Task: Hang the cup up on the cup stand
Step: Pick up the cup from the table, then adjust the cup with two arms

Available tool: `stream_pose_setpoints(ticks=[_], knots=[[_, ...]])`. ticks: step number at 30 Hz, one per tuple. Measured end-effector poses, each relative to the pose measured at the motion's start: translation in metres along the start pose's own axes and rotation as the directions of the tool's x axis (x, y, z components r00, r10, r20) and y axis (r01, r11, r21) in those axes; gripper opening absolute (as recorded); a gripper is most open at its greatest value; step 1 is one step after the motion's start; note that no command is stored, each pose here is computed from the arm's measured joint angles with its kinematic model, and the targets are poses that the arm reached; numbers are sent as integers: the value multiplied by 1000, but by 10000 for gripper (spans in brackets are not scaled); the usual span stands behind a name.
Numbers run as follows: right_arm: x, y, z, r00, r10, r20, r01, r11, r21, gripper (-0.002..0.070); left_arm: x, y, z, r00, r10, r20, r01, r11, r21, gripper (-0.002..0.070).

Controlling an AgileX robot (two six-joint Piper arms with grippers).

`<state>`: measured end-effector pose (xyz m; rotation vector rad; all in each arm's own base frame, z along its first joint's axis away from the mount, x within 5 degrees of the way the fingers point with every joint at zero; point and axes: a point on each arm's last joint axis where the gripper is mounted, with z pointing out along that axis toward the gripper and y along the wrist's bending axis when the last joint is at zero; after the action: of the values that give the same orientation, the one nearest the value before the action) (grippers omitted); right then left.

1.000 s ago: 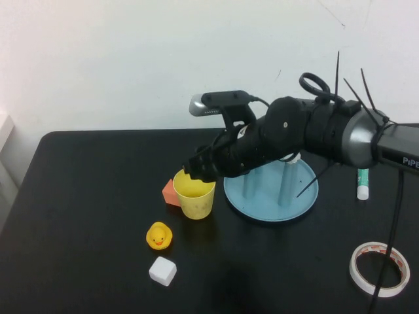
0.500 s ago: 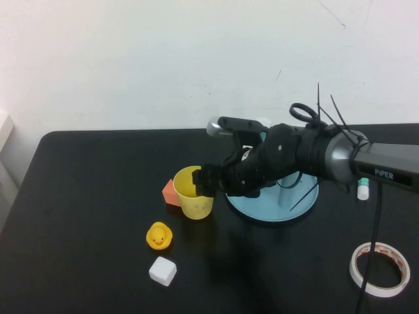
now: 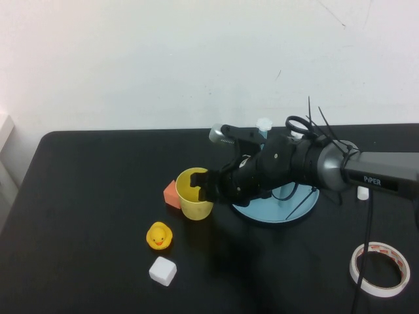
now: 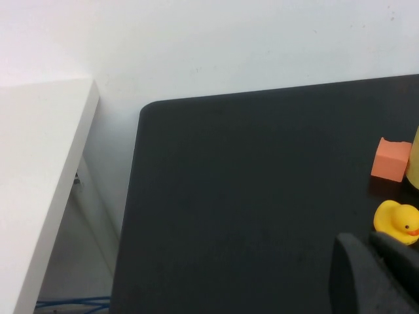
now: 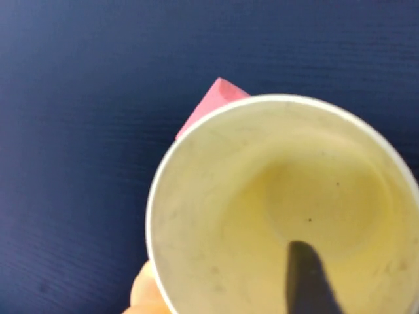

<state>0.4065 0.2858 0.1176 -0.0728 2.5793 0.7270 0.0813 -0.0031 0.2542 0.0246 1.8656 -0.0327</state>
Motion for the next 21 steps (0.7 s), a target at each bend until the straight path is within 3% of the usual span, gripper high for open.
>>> stream_pose_setpoints(ticks=[9,16,18,21], knots=[[0,0,0,1000,-27,-2,27,1000,-4,51,-2,-1,0,999,-36,17,36,999,12,-2],[-13,19,-30,985,-171,35,172,984,-41,19,-9,-4,-1,976,-198,88,193,979,62,8],[-22,29,-49,973,-217,75,221,974,-58,19,-11,-6,-1,954,-286,87,278,956,93,55],[-37,50,-89,939,-301,166,317,945,-78,18,-23,-10,-6,889,-449,86,432,886,166,228]])
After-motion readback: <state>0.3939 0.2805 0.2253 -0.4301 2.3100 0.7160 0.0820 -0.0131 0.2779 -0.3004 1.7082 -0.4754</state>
